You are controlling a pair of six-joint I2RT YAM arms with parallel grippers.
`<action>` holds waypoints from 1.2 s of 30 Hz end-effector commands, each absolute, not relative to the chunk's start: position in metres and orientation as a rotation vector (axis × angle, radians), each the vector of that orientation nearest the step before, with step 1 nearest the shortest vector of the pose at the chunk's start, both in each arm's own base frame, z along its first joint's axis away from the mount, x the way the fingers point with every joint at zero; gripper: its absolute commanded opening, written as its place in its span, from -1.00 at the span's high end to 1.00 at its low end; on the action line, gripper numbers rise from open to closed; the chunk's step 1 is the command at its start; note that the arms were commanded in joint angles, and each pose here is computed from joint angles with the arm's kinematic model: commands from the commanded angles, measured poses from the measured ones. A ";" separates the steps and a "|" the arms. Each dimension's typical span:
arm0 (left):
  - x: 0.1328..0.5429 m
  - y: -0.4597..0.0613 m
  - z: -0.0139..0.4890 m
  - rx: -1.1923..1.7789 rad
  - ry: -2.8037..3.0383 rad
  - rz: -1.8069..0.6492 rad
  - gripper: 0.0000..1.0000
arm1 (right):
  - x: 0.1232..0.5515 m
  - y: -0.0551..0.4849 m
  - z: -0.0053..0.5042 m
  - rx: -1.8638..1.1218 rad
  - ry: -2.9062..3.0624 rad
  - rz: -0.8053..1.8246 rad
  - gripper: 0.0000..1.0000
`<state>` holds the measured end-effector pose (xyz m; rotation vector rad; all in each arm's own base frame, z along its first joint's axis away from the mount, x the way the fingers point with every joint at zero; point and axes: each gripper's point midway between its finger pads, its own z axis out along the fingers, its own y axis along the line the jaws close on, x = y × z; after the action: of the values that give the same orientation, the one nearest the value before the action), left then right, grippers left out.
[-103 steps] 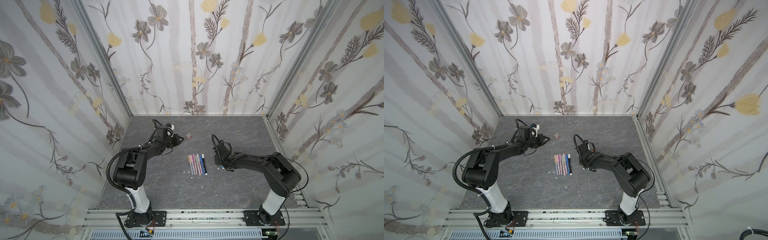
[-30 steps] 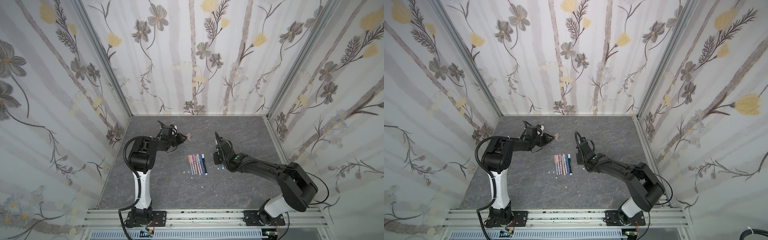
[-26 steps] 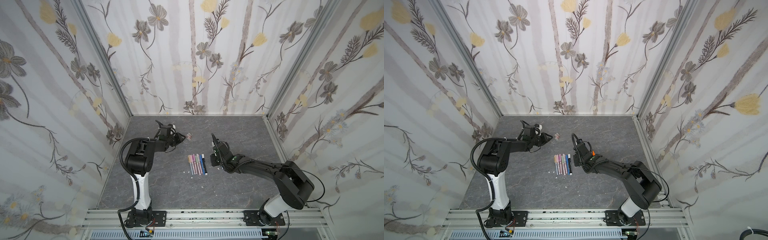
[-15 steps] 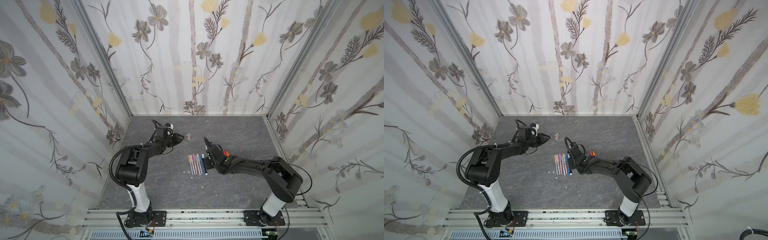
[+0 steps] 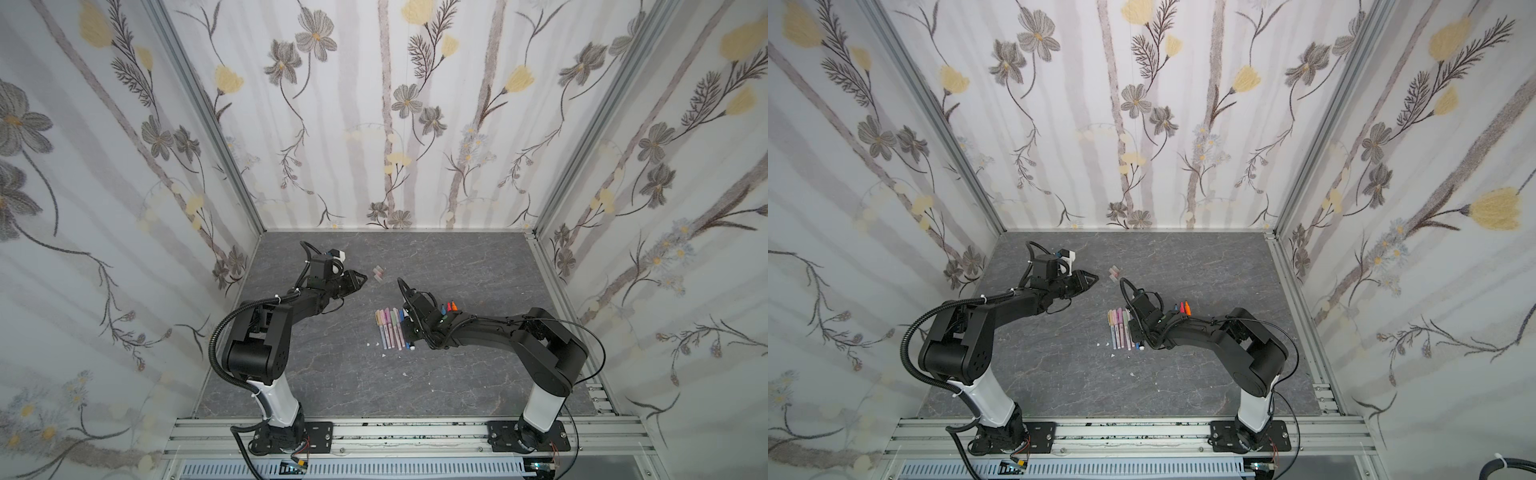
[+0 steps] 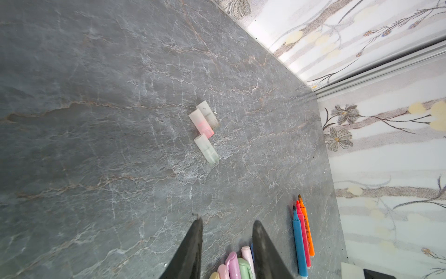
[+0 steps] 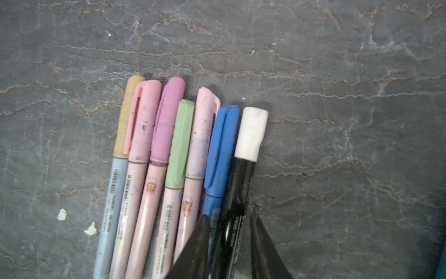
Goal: Remove pen caps from pens
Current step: Pick up the pen from the center of the table.
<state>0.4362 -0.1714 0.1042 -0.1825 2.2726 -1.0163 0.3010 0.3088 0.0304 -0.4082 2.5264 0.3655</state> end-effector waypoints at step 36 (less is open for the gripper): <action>0.432 -0.178 0.119 -0.127 2.247 -1.051 0.32 | 0.295 0.292 0.006 -0.388 2.587 0.284 0.52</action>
<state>0.4331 -0.1747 0.1106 -0.1651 2.2645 -1.0347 0.3033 0.3012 0.0193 -0.3830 2.5286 0.3316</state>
